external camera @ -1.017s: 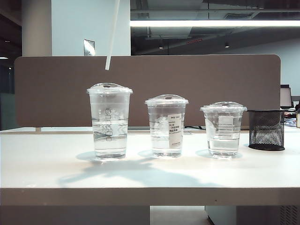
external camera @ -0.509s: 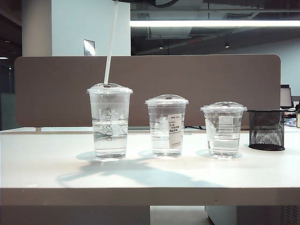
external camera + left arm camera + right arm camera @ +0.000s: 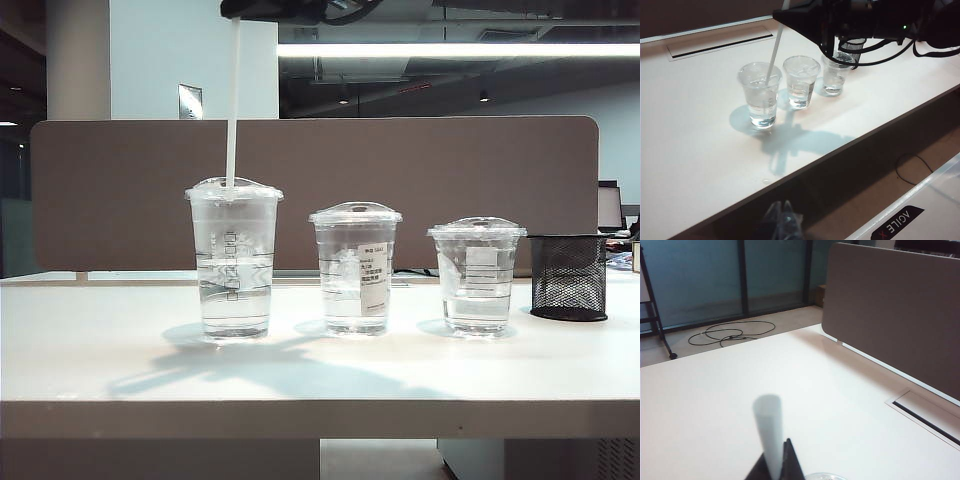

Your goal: Pick up the straw and insert it into the large coffee cup.

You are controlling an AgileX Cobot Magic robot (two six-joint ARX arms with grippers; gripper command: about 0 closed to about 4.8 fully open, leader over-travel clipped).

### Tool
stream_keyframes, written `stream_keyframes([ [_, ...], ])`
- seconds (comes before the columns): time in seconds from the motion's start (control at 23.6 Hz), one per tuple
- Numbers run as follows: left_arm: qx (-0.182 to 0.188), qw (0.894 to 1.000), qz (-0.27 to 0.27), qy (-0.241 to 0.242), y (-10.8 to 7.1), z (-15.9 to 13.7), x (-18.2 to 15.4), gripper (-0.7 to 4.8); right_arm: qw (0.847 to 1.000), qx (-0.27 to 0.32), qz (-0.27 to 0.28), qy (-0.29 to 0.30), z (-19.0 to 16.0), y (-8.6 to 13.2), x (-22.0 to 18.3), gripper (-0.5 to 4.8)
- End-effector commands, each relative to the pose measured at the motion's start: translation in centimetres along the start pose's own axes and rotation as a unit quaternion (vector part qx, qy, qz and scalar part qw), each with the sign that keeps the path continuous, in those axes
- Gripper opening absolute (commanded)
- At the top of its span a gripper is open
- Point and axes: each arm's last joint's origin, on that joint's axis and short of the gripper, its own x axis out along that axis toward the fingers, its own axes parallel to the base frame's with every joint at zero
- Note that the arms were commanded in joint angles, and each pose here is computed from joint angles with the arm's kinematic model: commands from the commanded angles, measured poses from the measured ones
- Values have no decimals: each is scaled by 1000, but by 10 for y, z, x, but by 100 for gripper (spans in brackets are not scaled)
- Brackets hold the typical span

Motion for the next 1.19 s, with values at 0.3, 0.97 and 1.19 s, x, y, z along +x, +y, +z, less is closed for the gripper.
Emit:
stream_keyframes([
  [0.3, 1, 1000, 0, -6, 0, 1, 0, -3, 1000, 0, 2, 5, -14, -1, 13, -1],
  [0.97, 1, 1000, -1, -6, 0, 1, 0, -3, 1000, 0, -16, 26, -55, -4, 41, 226],
  [1.19, 1, 1000, 0, -6, 0, 1, 0, -3, 999, -1, -39, 5, -33, -6, 28, 273],
])
